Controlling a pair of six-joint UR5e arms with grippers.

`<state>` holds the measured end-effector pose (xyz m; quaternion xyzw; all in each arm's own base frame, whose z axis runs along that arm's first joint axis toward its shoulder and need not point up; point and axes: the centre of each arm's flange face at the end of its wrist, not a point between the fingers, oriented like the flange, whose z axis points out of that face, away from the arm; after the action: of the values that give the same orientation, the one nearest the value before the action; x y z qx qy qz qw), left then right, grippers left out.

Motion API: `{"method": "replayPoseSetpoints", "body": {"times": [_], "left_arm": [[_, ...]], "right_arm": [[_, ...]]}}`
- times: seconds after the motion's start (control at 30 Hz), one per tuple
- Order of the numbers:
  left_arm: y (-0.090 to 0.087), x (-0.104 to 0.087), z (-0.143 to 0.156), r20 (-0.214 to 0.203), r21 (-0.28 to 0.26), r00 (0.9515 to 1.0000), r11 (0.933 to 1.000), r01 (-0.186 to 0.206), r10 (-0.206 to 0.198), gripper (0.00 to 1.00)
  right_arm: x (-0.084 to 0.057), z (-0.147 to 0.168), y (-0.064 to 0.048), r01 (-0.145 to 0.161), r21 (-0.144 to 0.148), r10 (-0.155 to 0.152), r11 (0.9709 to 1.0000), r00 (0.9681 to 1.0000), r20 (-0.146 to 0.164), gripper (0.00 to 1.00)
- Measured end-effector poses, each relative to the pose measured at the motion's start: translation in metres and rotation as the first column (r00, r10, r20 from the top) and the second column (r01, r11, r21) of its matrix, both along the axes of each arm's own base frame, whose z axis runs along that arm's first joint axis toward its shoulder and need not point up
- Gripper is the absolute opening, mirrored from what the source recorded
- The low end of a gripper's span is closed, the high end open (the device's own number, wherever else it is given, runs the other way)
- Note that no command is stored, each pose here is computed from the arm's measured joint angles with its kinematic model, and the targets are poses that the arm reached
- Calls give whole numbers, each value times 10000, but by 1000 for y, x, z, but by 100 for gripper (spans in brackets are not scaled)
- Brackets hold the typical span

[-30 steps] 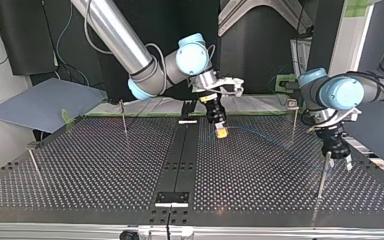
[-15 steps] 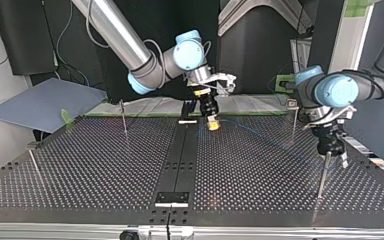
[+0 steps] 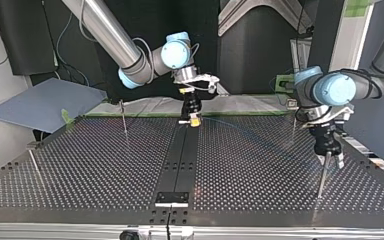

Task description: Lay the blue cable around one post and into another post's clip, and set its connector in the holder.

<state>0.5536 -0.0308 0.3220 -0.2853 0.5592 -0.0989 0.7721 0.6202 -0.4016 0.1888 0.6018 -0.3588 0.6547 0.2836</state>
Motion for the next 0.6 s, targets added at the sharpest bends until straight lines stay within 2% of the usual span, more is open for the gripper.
{"method": "replayPoseSetpoints", "body": {"times": [0.1,0.2,0.4,0.6], "left_arm": [[-1,4,-9,-123,-64,9998,9998,180,-181,98],[-4,8,-22,-349,-124,9986,9992,386,-390,98],[-6,12,-34,-492,-183,9975,9986,499,-508,98],[-6,12,-35,-493,-192,9975,9986,497,-506,98]], "right_arm": [[-12,-9,-8,327,46,-327,9995,9995,18,0],[-26,-20,-15,744,136,-744,9971,9972,-2,0],[-52,-37,-28,1422,346,-1428,9892,9897,143,0],[-77,-52,-40,1986,490,-2003,9789,9791,339,0]]}}
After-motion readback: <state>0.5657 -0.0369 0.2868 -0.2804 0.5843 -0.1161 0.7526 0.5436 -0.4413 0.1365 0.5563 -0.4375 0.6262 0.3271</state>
